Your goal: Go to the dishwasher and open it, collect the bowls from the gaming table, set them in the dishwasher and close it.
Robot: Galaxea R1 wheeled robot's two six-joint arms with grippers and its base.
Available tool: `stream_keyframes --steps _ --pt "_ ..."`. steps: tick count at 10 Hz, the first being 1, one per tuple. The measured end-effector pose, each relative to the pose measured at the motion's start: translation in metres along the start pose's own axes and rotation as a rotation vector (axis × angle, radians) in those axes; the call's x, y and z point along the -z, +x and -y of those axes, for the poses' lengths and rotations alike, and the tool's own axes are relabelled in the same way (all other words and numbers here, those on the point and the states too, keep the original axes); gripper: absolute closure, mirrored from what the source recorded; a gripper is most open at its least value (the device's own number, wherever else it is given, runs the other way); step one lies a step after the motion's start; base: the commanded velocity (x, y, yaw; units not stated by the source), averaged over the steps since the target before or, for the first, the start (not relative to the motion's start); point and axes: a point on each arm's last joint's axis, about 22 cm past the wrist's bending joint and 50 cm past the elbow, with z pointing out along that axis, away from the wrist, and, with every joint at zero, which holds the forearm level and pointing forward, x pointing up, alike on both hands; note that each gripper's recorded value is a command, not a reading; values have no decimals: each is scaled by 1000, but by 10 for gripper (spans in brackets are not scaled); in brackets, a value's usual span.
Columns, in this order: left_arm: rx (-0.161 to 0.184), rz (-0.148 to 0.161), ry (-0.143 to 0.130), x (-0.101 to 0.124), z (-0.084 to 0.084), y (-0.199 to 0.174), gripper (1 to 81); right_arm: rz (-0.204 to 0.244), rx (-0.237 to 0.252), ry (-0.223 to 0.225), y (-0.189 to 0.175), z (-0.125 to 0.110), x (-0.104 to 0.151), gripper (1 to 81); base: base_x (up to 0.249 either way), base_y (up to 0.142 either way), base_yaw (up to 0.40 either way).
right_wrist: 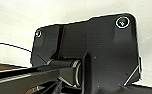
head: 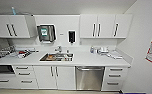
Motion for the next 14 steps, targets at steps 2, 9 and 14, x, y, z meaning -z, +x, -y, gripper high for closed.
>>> stream_keyframes --steps 2,9,14 --pt "0 -1 0 0 0 1 10 -1 0 1 1 1 0 10 157 0 0" --pt "0 1 0 0 0 1 10 1 1 -3 3 3 -4 10 160 0 0" --pt "5 20 1 1 0 -12 10 19 -1 -4 -8 2 -3 10 161 0 0"
